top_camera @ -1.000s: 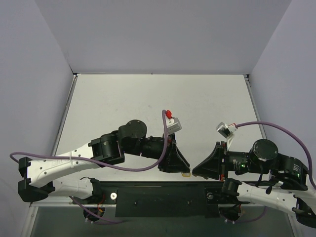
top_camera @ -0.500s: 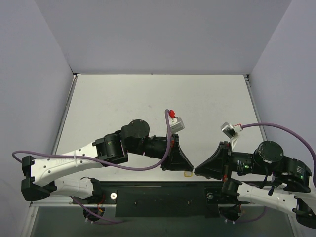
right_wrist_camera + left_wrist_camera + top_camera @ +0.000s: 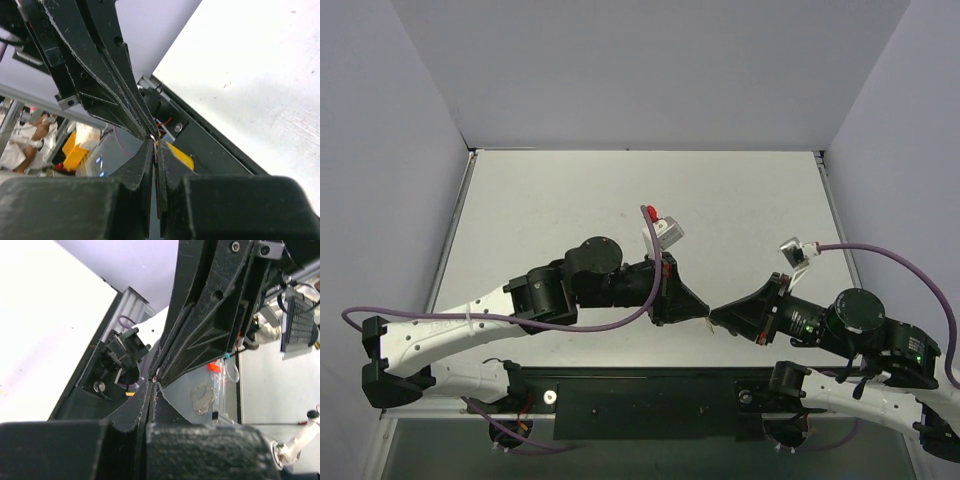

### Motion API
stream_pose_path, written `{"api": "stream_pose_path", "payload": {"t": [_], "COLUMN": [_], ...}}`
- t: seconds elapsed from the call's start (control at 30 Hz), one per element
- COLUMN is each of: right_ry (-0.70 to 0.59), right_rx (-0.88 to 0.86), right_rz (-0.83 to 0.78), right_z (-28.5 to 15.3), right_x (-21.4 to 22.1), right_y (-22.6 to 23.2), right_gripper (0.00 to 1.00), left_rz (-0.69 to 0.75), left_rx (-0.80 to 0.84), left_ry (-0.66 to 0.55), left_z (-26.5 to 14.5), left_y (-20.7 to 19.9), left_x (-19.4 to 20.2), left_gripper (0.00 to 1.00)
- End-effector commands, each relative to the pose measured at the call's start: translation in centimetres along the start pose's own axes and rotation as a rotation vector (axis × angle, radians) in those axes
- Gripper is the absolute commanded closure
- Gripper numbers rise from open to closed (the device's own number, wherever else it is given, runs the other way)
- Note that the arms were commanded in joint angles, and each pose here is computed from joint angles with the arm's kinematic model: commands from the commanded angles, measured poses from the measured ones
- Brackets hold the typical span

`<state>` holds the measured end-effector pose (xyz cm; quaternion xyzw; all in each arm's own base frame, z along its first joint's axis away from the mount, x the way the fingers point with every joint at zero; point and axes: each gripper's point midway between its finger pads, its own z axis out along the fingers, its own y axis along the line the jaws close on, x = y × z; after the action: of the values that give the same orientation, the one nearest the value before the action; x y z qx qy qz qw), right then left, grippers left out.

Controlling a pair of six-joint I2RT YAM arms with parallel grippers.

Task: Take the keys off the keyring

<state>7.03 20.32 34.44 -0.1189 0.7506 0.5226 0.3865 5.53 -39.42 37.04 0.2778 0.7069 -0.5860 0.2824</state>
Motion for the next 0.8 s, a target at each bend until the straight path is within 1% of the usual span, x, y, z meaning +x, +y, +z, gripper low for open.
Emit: {"api": "stream_pose_path", "payload": {"t": [0.0, 0.17, 0.4, 0.57, 0.77], "right_ry": [-0.184, -0.253, -0.28, -0.318, -0.326], "right_rx": [0.074, 0.095, 0.093, 0.089, 0.077], "right_rz": [0.026, 0.023, 0.013, 0.028, 0.045], "right_z": [2.0, 2.2, 2.6, 2.2, 2.2], "right_x": [-3.8, -5.8, -7.2, -8.0, -8.2], "right_y": [-0.6, -0.2, 0.7, 0.9, 1.2], "right_gripper": [1.0, 1.0, 1.0, 1.0, 1.0], "left_rz": [-0.014, -0.026, -0.047, -0.093, -0.117], "left_rx": [0.077, 0.054, 0.027, -0.02, -0.003], "left_ry": [-0.133, -0.174, -0.243, -0.275, -0.303], "left_z": [-0.7, -1.0, -2.0, -2.3, -2.6], "left_y": [-3.9, -3.8, -3.8, -2.9, -3.1], "left_x": [-4.3, -5.6, -7.6, -8.2, -8.6], "left_gripper": [1.0, 1.0, 1.0, 1.0, 1.0]}}
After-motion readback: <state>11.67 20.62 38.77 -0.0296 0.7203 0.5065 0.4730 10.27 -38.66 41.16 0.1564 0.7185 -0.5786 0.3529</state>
